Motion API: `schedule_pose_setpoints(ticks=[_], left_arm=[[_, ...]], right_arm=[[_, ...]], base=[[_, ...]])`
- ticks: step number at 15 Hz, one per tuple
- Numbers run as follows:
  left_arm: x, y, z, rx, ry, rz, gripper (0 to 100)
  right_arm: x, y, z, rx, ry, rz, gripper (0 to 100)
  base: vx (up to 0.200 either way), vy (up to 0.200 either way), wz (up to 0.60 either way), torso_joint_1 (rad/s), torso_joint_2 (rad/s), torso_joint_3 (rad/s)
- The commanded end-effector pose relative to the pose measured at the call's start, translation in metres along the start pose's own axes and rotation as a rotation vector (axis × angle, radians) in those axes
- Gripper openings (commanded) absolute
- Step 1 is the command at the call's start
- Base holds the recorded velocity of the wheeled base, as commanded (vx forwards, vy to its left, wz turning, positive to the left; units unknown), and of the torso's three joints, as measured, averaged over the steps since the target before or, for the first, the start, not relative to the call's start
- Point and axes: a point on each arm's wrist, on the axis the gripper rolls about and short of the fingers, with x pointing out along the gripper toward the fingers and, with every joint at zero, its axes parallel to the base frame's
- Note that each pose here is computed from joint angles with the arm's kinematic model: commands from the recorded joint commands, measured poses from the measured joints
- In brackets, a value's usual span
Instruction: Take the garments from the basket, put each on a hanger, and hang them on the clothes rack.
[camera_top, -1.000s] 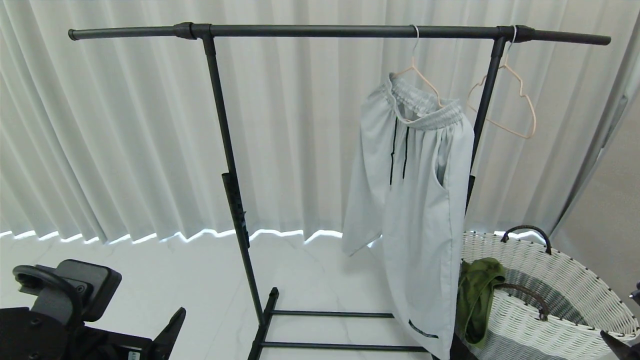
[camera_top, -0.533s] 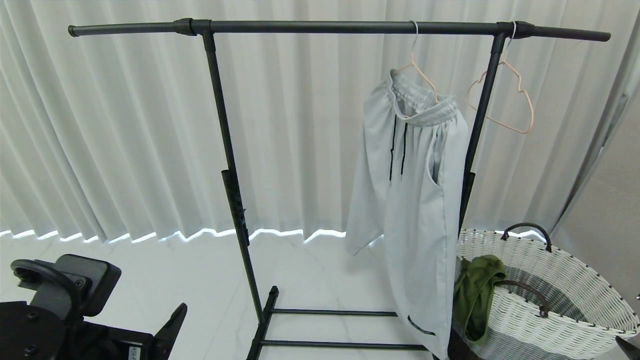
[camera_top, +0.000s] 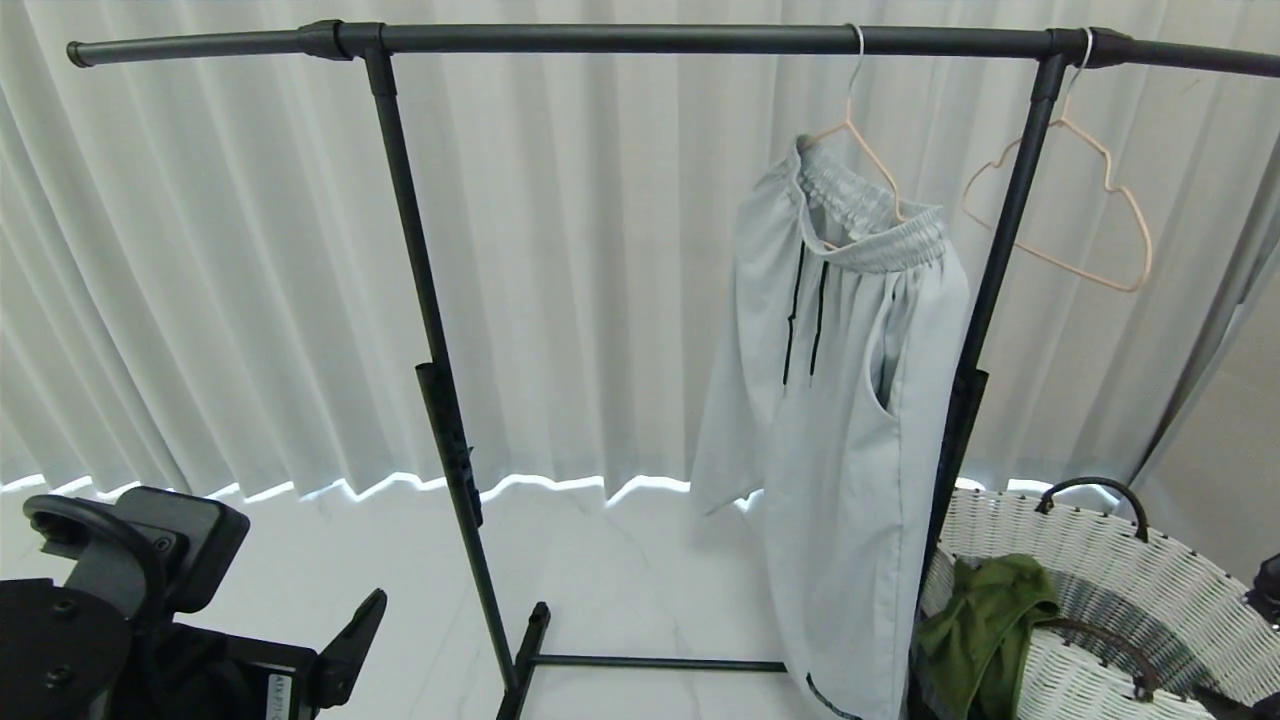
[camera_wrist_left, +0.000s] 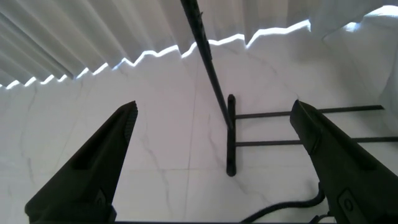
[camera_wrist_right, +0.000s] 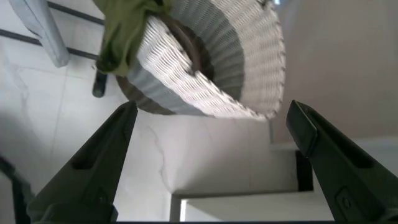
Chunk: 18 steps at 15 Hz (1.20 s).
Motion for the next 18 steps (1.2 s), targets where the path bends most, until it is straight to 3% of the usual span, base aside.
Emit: schedule_pose_setpoints(ticks=[1,4,7,12,14,18], left_arm=[[0.001,-0.001,0.0,0.005,0.004,-0.002,100],[0.001,-0.002,-0.001,0.011,0.008,-0.001,100],[0.002,-0.005,-0.002,0.029,0.016,-0.012,100],[0.0,-0.008,-0.004,0.045,0.009,-0.037,100],[-0.003,-0.012,-0.006,0.065,0.002,-0.067,100],[-0.006,-0.014,-0.011,0.089,0.003,-0.09,100]], right_arm=[[0.014,0.002,0.002,-0.017,0.052,0.062,100],[0.036,0.004,0.007,-0.044,0.079,0.103,100],[0.065,-0.002,0.004,-0.098,0.125,0.149,100],[0.123,-0.031,-0.032,-0.287,0.176,0.243,100],[0.147,-0.03,-0.038,-0.301,0.123,0.268,100],[0.167,-0.026,-0.045,-0.283,0.108,0.316,100]], base=[[0.2,0.0,0.0,0.002,0.0,0.002],[0.2,0.0,0.0,-0.001,0.0,0.002],[0.0,0.0,0.0,0.0,0.0,0.0],[0.0,0.0,0.0,0.0,0.0,0.0],[0.0,0.0,0.0,0.0,0.0,0.0],[0.0,0.0,0.0,0.0,0.0,0.0]])
